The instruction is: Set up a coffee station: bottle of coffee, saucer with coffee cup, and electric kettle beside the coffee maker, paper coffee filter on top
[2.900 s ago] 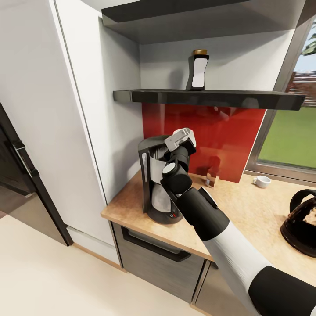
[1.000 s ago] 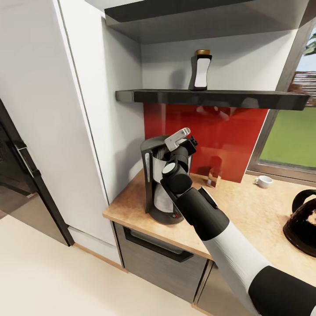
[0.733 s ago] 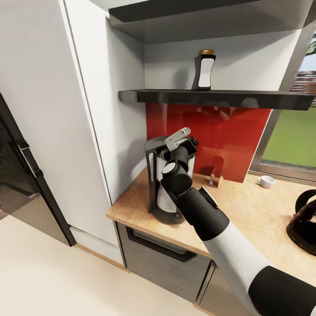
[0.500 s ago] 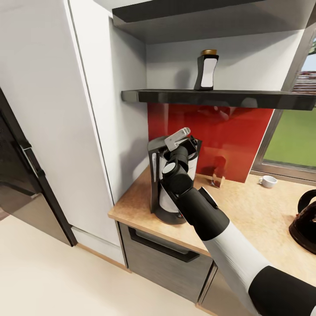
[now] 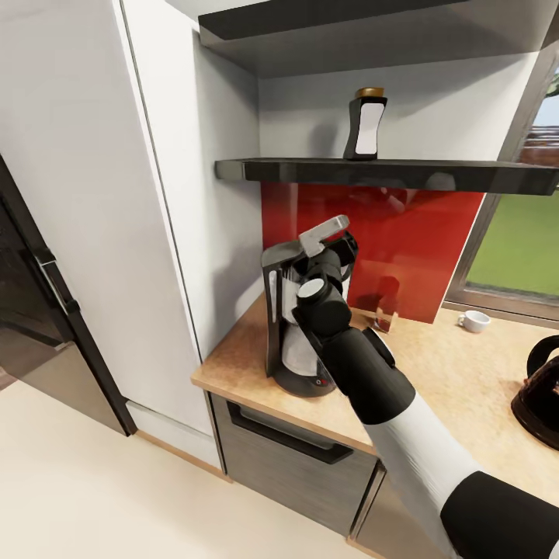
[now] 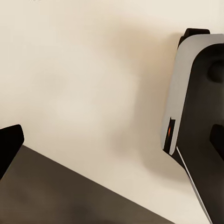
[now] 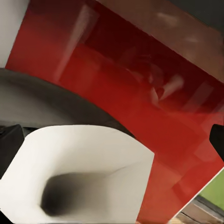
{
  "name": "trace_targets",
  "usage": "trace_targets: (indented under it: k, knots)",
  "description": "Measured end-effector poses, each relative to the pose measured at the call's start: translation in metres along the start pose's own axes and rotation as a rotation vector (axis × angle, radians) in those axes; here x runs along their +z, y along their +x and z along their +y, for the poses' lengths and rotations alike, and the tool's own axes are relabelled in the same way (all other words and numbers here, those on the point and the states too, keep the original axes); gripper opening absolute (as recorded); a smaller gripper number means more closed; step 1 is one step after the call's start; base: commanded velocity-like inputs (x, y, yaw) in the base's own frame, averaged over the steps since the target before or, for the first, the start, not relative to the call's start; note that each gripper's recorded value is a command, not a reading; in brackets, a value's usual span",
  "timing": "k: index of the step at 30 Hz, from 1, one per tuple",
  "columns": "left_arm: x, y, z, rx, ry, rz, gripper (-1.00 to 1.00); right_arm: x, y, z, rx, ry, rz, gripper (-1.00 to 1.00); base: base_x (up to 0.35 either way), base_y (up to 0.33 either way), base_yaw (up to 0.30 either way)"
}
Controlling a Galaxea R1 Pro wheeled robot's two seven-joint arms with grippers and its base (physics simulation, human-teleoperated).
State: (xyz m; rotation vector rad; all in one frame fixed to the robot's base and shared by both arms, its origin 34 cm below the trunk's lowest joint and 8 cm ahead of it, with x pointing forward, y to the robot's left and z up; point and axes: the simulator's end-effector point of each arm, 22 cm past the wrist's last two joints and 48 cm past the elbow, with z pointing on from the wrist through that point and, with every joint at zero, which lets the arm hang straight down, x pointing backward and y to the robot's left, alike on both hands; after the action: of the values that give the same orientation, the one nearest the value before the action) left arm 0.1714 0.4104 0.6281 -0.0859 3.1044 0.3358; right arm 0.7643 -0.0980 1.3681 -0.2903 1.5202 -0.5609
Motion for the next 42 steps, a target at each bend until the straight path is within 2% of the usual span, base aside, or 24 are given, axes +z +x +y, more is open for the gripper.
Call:
trace_targets:
  k: [2, 3, 6, 15, 30, 36, 42]
  knots:
    - [0.000, 0.000, 0.000, 0.000, 0.000, -0.001, 1.00, 0.003, 0.004, 0.000, 0.031, -0.018, 0.017, 1.00, 0.000, 0.000, 0.000]
    - [0.000, -0.001, 0.001, 0.000, -0.001, -0.002, 1.00, 0.013, 0.024, 0.006, 0.182, -0.115, 0.096, 1.00, 0.000, 0.000, 0.000]
    - [0.000, -0.001, 0.001, 0.000, -0.001, -0.002, 1.00, 0.015, 0.031, 0.012, 0.244, -0.165, 0.126, 1.00, 0.000, 0.000, 0.000]
    - [0.000, 0.000, 0.001, -0.001, -0.001, 0.001, 1.00, 0.016, 0.031, 0.013, 0.261, -0.177, 0.130, 1.00, -0.030, 0.000, 0.000]
    - [-0.001, -0.007, 0.000, -0.005, 0.000, -0.017, 1.00, 0.009, 0.011, 0.002, 0.285, -0.164, 0.074, 1.00, -0.300, 0.097, 0.000]
    - [-0.002, -0.011, 0.000, -0.006, 0.001, -0.027, 1.00, 0.006, 0.006, -0.003, 0.289, -0.158, 0.066, 1.00, -0.278, 0.109, 0.000]
    - [-0.002, -0.013, 0.001, -0.007, 0.001, -0.032, 1.00, 0.011, 0.012, -0.018, 0.322, -0.135, 0.085, 1.00, -0.215, 0.113, 0.000]
